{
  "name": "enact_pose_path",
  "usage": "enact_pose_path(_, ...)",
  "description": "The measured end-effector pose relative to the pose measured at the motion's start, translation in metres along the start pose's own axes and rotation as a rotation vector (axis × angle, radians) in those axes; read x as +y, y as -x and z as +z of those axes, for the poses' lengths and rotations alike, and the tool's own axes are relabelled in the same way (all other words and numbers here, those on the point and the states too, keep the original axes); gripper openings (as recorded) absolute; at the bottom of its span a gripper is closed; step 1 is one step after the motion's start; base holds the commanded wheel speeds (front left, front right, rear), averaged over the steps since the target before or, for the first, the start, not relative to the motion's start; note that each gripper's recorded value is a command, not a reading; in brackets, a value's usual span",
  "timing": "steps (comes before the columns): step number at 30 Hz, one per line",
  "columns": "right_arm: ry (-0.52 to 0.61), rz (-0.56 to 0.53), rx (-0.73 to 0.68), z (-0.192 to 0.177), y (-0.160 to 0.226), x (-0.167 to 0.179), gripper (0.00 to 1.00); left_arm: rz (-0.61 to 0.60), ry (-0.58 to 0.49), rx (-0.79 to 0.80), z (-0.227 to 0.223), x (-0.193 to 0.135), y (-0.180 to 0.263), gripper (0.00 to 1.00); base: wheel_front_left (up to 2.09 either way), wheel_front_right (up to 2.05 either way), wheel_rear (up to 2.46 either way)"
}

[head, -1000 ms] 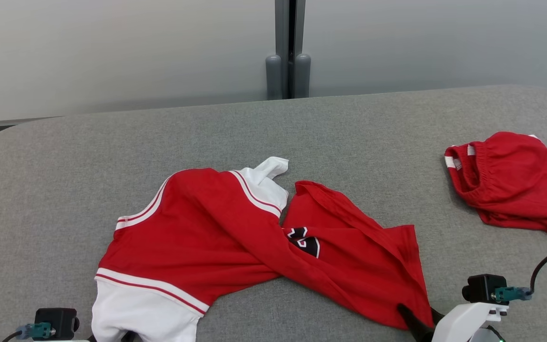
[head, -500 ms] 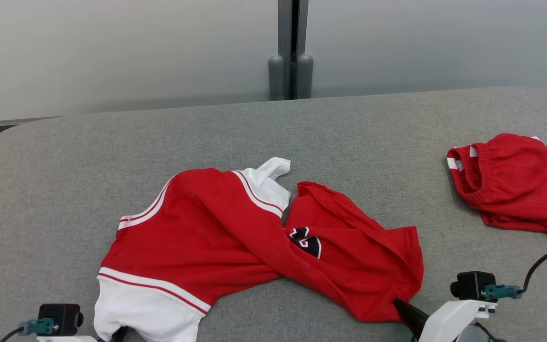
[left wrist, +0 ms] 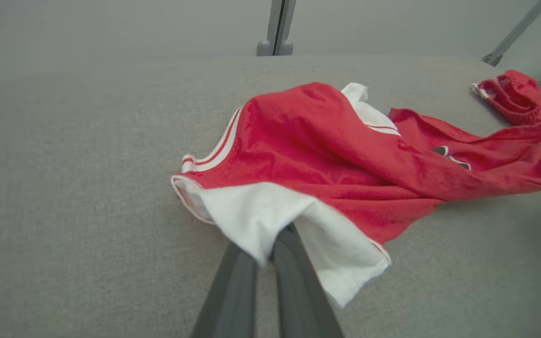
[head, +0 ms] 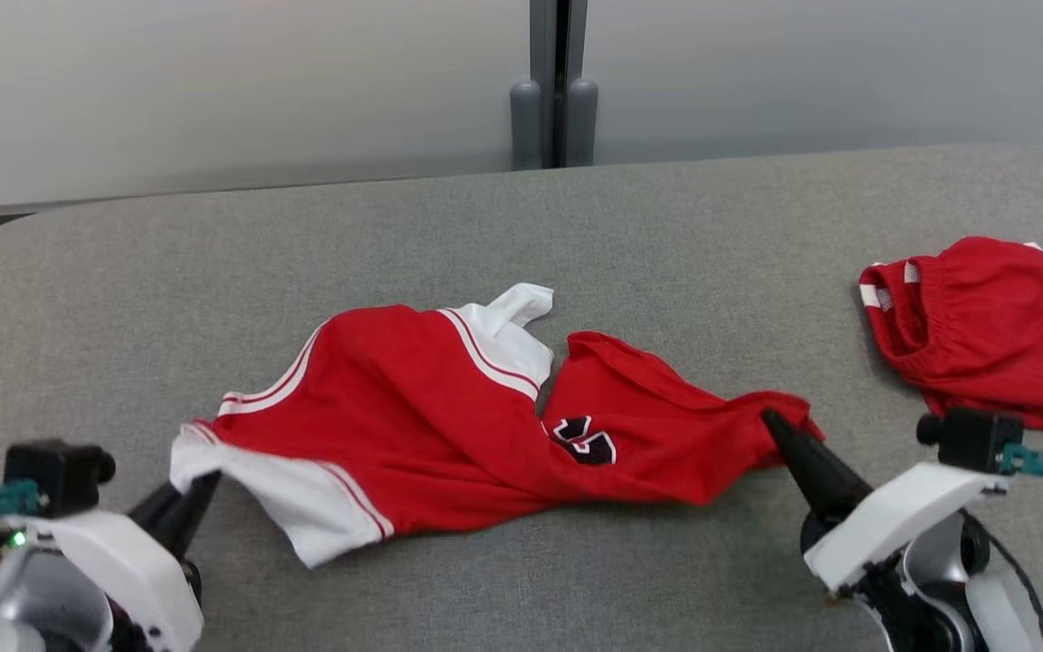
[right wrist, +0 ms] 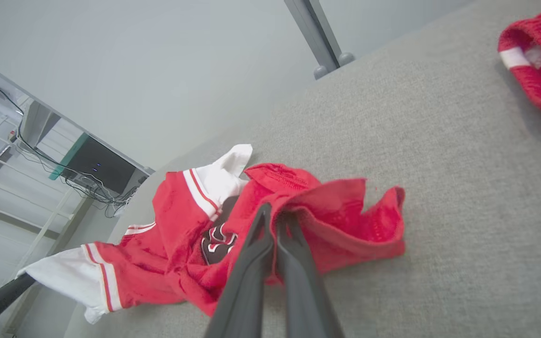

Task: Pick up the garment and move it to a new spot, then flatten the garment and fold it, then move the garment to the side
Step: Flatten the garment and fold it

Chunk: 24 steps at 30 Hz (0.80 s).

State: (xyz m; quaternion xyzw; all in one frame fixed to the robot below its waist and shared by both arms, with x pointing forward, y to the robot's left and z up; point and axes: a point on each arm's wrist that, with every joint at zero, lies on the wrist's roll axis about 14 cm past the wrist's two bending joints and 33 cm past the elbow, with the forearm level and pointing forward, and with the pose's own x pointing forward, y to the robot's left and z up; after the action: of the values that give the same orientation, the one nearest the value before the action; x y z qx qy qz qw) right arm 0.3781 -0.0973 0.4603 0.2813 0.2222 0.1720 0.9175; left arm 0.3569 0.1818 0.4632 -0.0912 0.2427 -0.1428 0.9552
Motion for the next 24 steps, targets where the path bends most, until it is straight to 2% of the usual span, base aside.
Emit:
enact_pose_path(5, 0.035, 0.052, -0.107, 0.05, -0.032, 0.006, 0.0, -0.042, -0.08, -0.105, 0.061, 0.001, -0.035, 0.0, 0.0, 0.0, 0.0)
enact_pose_path(11, 0.132, 0.106, -0.234, 0.118, -0.083, 0.014, 0.0, -0.067, -0.172, -0.203, 0.123, 0.013, -0.092, 0.0, 0.0, 0.0, 0.0)
enact_pose_path(18, 0.214, 0.165, -0.379, 0.197, -0.134, 0.027, 0.0, -0.052, -0.234, -0.391, 0.206, 0.025, -0.151, 0.0, 0.0, 0.0, 0.0)
enact_pose_path(24, 0.247, 0.202, -0.529, 0.267, -0.16, 0.042, 0.0, -0.026, -0.272, -0.485, 0.266, 0.032, -0.184, 0.0, 0.0, 0.0, 0.0)
